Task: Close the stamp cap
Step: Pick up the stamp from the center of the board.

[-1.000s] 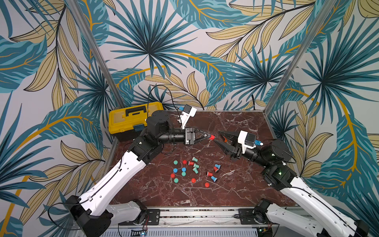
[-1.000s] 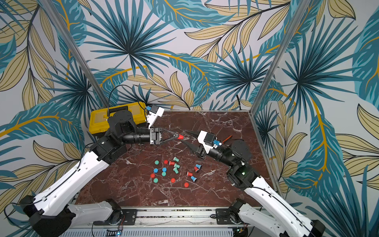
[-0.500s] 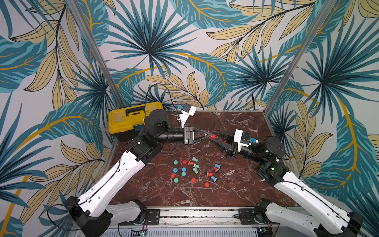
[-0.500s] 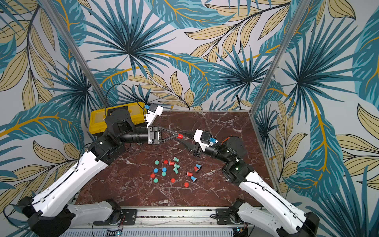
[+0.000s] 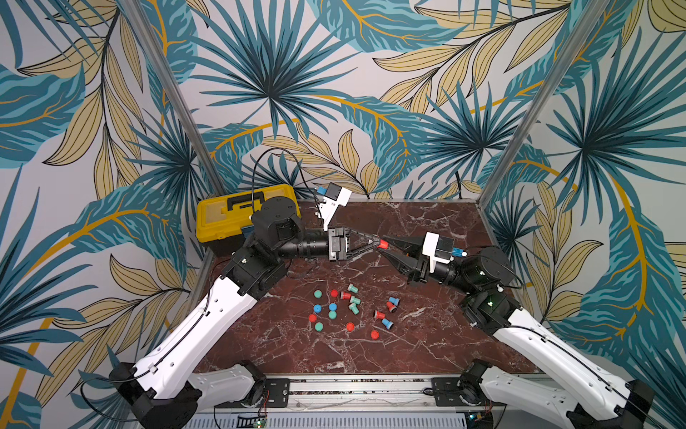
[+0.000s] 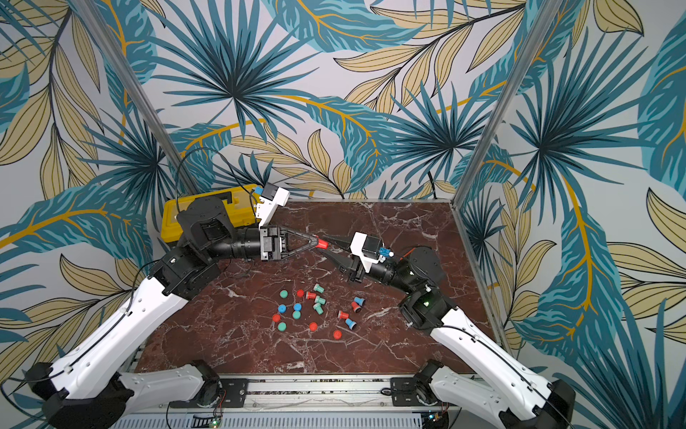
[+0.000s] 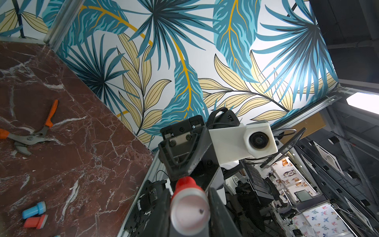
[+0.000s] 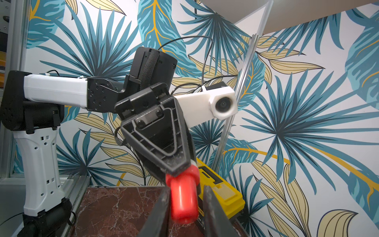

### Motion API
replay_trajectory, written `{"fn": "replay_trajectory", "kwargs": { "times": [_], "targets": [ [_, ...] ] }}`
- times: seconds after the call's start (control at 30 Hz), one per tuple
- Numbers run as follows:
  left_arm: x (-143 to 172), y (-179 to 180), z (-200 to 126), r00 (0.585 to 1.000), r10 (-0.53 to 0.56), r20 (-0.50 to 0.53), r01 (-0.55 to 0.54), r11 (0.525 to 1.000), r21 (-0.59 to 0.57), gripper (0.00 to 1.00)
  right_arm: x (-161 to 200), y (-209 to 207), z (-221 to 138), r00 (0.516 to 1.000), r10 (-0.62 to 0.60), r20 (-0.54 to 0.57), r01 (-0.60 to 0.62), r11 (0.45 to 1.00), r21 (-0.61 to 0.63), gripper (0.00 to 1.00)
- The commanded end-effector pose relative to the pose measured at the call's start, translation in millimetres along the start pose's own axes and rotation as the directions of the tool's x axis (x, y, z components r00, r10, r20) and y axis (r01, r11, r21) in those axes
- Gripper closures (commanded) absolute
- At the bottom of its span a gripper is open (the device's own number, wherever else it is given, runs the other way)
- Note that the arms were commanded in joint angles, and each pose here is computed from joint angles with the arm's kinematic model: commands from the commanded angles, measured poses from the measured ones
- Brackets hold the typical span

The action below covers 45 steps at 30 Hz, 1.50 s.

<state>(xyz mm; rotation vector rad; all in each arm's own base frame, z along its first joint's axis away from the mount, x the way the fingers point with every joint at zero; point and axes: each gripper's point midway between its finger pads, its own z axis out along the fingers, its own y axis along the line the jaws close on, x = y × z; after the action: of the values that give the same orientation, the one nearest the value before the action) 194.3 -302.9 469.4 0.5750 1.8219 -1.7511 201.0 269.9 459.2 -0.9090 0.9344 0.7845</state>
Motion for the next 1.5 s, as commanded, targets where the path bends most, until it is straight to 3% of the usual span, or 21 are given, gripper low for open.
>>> {"fn": "replay_trajectory", "kwargs": {
  "times": [0.0,0.63,0.9,0.97,1.03,1.13,1.23,1.47],
  "targets": [
    [-6,-26,-7,0.998,0.054,0.013,-0.054,0.997,0.053,0.76,-10,2,1,0.999,0.004,0.046,-0.004,1.000,-0.013,0.72],
    [-2,-24,-3,0.999,0.044,0.010,-0.044,0.998,0.047,0.76,-22,4,7,0.994,0.009,0.111,-0.004,0.999,-0.042,0.74],
    [-2,-21,-6,0.998,0.047,0.039,-0.048,0.999,0.023,0.76,-26,2,6,0.991,0.010,0.135,-0.007,1.000,-0.027,0.79],
    [-3,-17,-9,0.997,0.048,0.062,-0.048,0.999,-0.001,0.75,-27,3,6,0.990,0.015,0.140,-0.011,0.999,-0.030,0.86],
    [-3,-16,-11,0.996,0.053,0.071,-0.053,0.999,-0.007,0.69,-28,3,6,0.989,0.017,0.145,-0.013,0.999,-0.033,0.89],
    [-7,-15,-14,0.993,0.067,0.096,-0.065,0.998,-0.026,0.40,-26,2,6,0.991,0.029,0.133,-0.026,0.999,-0.027,0.92],
    [-15,-12,-23,0.981,0.115,0.154,-0.105,0.992,-0.075,0.26,-19,-1,6,0.994,0.050,0.097,-0.050,0.999,-0.002,0.95],
    [-34,28,-59,0.955,0.171,0.243,-0.115,0.966,-0.230,0.23,16,-18,-1,0.988,0.144,-0.056,-0.135,0.981,0.136,1.00]
  ]
}}
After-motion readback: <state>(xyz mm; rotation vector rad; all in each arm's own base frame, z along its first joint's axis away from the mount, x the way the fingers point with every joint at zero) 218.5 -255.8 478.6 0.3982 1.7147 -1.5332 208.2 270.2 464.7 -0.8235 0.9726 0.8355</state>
